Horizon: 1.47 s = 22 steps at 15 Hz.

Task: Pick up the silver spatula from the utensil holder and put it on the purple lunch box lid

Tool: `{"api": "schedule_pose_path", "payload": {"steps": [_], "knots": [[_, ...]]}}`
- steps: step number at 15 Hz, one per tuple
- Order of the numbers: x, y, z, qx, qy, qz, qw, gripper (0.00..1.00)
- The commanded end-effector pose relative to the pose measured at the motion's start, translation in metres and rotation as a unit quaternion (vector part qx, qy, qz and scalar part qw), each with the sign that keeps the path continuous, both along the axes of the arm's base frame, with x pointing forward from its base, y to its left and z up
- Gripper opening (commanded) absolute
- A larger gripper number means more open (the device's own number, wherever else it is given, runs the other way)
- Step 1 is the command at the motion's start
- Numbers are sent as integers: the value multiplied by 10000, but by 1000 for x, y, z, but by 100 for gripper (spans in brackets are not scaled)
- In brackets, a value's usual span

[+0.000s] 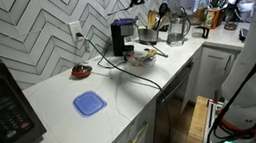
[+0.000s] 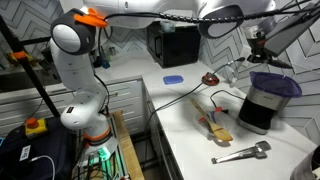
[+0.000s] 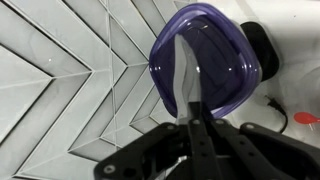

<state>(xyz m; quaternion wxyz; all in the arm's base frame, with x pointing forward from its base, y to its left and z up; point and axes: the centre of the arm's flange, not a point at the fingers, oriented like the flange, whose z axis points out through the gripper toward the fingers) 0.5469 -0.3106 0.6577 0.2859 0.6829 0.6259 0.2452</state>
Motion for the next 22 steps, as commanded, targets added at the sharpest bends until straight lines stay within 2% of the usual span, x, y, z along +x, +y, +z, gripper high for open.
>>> {"api": "schedule_pose_path", "payload": {"steps": [1,6,14,22], "knots": [[8,-12,-36,-25,-60,255,9997,1],[18,-41,-67,364,-99,224,9990,1],[40,-48,-67,392,-346,303,9982,1],[61,-49,-81,395,-193,334,9985,1]]}}
